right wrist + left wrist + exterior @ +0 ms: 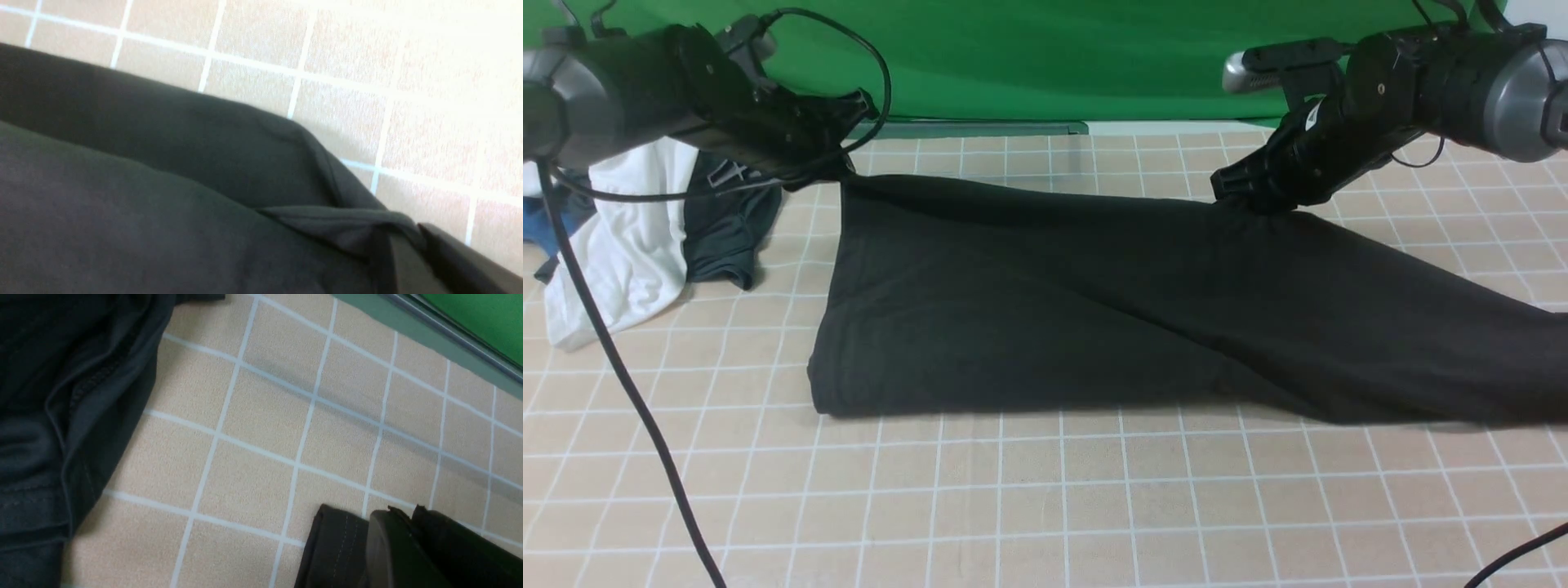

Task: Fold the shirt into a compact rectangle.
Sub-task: 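Fold the black garment in half by bringing its near edge over to the far edge, then pull the folded dark garment lengthwise by its ends to straighten it flat on the table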

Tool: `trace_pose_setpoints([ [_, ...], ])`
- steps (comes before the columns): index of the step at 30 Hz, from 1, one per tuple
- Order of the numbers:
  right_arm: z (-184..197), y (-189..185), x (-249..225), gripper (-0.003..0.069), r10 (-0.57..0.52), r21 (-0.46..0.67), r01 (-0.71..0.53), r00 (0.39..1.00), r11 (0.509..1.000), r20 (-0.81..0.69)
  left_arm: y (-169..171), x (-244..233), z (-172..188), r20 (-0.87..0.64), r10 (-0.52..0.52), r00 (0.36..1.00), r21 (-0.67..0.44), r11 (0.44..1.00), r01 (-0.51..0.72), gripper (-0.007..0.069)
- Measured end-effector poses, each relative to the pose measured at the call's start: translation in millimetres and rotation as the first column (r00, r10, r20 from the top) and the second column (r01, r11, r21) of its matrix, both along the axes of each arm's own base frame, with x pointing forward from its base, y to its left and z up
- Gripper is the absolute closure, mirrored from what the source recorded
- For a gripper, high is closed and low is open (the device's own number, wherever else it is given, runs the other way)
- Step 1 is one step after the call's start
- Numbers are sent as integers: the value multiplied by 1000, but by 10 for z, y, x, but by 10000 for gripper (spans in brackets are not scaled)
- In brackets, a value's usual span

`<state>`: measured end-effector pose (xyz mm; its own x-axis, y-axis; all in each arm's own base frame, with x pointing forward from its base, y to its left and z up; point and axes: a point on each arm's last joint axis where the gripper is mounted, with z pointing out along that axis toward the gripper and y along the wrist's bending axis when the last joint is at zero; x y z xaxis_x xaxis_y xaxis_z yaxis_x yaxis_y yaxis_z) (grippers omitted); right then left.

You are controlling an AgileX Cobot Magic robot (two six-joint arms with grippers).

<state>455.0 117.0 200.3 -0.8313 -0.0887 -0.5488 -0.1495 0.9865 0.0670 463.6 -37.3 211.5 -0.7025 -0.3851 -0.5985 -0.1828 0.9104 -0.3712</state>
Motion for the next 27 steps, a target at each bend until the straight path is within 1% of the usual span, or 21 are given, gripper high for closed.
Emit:
trace_pose_setpoints([
  [3,14,5,20,609,0,7,0,1000,1000,27,3,35,-101,-3,7,1000,1,1000,-7,608],
  [7,31,11,42,604,0,15,0,998,1000,57,-3,77,-235,-11,29,1000,-25,999,-29,599],
  [10,31,11,42,561,0,14,0,998,1000,56,-4,85,-218,-14,31,999,-34,999,-31,530],
  [11,31,11,42,529,0,14,0,998,1000,56,-10,91,-188,-17,27,999,-38,999,-28,501],
  [12,31,11,42,513,0,14,0,998,1000,56,-11,97,-175,-15,26,1000,-39,999,-27,484],
  [13,36,9,37,447,0,13,0,999,1000,52,-17,107,-98,-22,15,1000,-44,999,-16,419],
  [15,74,5,20,352,0,11,0,999,1000,43,-32,115,34,-39,-6,999,-52,999,4,325],
  [16,116,0,10,284,0,10,0,999,1000,39,-37,122,176,-41,-23,999,-55,998,21,251],
  [18,268,-23,-15,218,-4,10,4,999,1000,39,-48,118,383,-54,-53,997,-57,997,50,162],
  [20,452,-62,-46,205,-9,7,9,999,1000,32,-66,93,598,-80,-89,993,-64,994,84,90],
  [22,705,-110,-86,237,-10,3,9,999,1000,36,-87,79,860,-80,-122,989,-68,991,117,49],
  [23,763,-125,-98,260,-6,-2,6,999,1000,37,-91,73,909,-84,-128,988,-71,990,122,47],
  [24,936,-153,-146,327,4,-12,-4,999,1000,35,-103,46,1053,-94,-149,984,-73,987,142,55],
  [25,1084,-188,-196,414,11,-20,-10,999,1000,32,-111,15,1169,-105,-167,980,-74,984,160,79],
  [26,1191,-209,-247,477,15,-29,-14,1000,999,15,-118,-23,1271,-120,-186,975,-74,981,178,121],
  [27,1318,-252,-326,552,14,-42,-14,1000,999,-8,-123,-65,1381,-127,-202,971,-72,978,194,191],
])
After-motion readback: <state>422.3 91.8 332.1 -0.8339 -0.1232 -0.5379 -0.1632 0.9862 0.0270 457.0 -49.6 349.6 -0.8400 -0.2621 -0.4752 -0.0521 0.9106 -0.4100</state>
